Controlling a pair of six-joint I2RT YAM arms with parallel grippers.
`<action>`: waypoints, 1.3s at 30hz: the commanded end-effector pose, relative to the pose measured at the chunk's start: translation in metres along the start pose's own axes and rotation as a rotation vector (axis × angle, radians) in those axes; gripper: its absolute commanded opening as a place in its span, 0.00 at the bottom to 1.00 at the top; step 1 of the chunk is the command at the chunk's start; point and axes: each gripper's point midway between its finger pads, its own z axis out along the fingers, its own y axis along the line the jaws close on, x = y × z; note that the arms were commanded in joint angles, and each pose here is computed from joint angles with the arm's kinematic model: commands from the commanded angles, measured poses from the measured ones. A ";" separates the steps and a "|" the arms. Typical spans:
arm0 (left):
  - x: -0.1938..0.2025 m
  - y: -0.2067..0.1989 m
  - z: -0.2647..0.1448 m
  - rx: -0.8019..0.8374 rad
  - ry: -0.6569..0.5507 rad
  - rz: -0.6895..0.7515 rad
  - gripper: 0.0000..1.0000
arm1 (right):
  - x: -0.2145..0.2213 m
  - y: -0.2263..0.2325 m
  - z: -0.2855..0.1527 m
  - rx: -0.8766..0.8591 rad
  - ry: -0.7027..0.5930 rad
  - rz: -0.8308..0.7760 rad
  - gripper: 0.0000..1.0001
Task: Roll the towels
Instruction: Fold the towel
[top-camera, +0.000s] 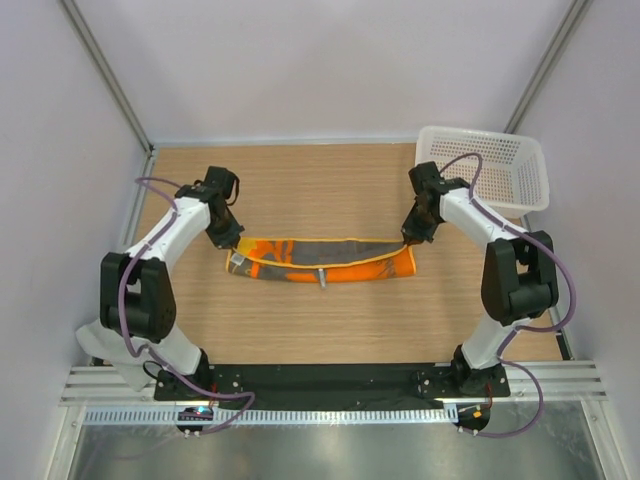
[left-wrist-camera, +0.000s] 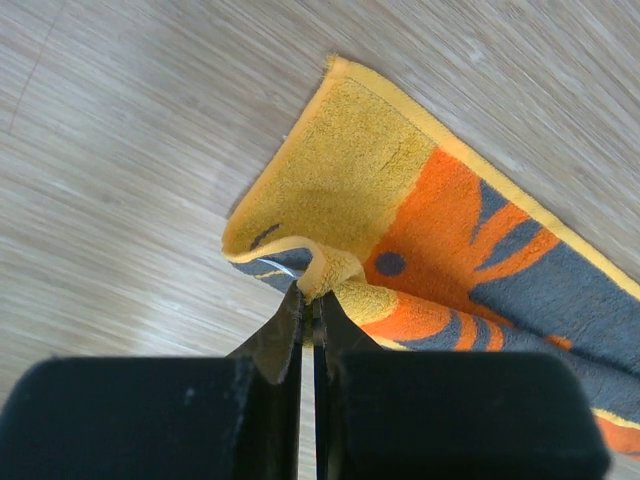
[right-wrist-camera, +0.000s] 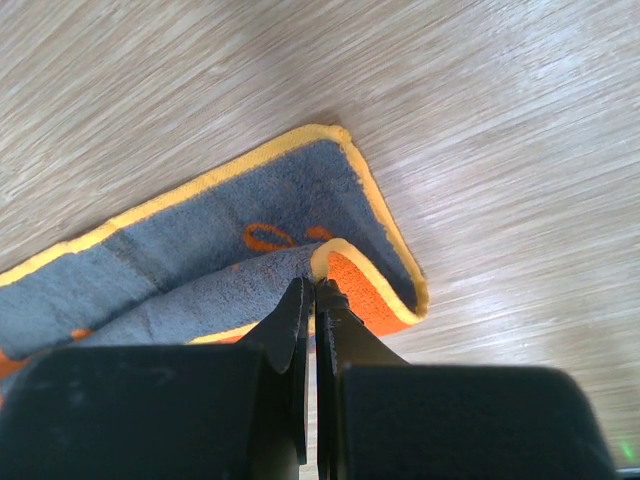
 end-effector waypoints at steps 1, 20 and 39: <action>-0.015 -0.008 0.004 0.022 -0.015 0.005 0.01 | -0.016 0.008 -0.001 -0.023 -0.032 -0.005 0.01; -0.028 -0.009 0.065 -0.033 0.127 -0.031 0.35 | -0.034 0.018 0.037 0.001 0.039 -0.020 0.55; -0.031 0.028 -0.018 0.004 -0.091 -0.094 0.85 | -0.041 0.011 -0.048 -0.132 -0.151 -0.058 0.74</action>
